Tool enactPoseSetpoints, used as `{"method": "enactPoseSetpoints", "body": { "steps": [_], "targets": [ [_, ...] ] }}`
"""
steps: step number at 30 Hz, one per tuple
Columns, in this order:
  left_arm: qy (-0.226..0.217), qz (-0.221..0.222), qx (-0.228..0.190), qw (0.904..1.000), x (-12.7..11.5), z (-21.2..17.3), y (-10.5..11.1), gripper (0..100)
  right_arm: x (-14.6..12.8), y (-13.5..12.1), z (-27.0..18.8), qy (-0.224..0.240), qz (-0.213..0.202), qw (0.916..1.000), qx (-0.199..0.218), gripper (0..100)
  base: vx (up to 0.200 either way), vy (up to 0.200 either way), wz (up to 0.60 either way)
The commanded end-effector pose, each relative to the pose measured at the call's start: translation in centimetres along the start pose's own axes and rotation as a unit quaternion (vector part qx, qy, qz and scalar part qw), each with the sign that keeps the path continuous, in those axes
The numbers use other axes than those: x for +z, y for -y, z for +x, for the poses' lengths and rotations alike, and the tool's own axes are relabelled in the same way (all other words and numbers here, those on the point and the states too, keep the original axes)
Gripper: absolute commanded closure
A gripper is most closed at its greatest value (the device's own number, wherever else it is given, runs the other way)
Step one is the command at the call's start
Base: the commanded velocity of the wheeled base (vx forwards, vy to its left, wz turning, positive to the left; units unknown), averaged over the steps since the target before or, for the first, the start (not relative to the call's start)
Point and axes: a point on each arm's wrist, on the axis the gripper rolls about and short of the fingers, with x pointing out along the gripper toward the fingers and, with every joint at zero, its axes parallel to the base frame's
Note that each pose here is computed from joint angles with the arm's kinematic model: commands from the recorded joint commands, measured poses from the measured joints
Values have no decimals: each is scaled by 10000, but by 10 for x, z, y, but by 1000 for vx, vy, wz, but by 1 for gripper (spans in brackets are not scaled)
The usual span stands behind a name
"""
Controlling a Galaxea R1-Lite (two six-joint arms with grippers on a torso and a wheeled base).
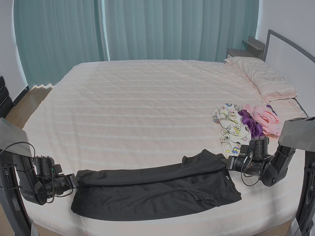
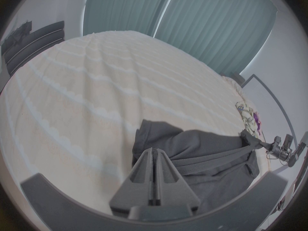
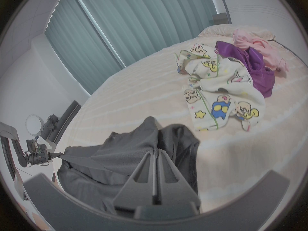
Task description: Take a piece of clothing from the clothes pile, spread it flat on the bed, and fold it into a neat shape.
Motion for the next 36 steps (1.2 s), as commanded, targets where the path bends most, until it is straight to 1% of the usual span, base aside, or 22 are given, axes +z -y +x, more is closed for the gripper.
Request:
{"method": "enactPoseSetpoints", "body": {
  "steps": [1,5,13,14,15,16,22,26,28,30,32,34,36],
  "targets": [
    [-403,18,106,9991,-18,3,-5,100,-17,6,-1,-322,-31,9994,-91,100,0,0,0],
    [-622,21,148,9980,-27,0,-7,100,-24,8,-2,-448,-71,9989,-139,100,0,0,0],
    [-849,24,173,9962,-37,-2,-6,100,-31,10,-4,-594,-97,9980,-177,100,0,0,0],
    [-872,44,162,9961,-38,-3,-5,100,-32,10,-4,-609,-93,9979,-181,0,0,0,0],
    [-904,60,149,9958,-39,-3,-4,100,-34,10,-3,-637,-87,9977,-191,0,0,0,0],
    [-909,59,159,9957,-39,-4,-4,0,-34,10,-4,-644,-85,9977,-193,0,0,0,0],
    [-954,145,165,9952,-41,-5,-4,0,-32,10,-9,-590,-59,9980,-205,0,0,0,0],
    [-941,49,187,9954,-41,-8,-5,0,-20,16,-16,-256,8,9994,-220,0,0,0,0],
    [-921,-86,251,9954,-42,-12,-9,0,-12,18,-20,-77,36,9997,-228,0,0,0,0],
    [-920,-404,265,9946,-42,-18,-14,0,-5,15,-26,65,200,9996,-164,0,0,0,0],
    [-870,-755,82,9933,-40,-20,-17,0,4,8,-31,239,465,9986,-31,0,0,0,0],
    [-673,-1097,-27,9917,-34,-24,-19,0,9,3,-33,324,653,9973,70,0,0,0,0],
    [-380,-1489,-146,9880,-25,-29,-19,0,9,-8,-33,305,742,9965,237,0,0,0,0]
  ]
}}
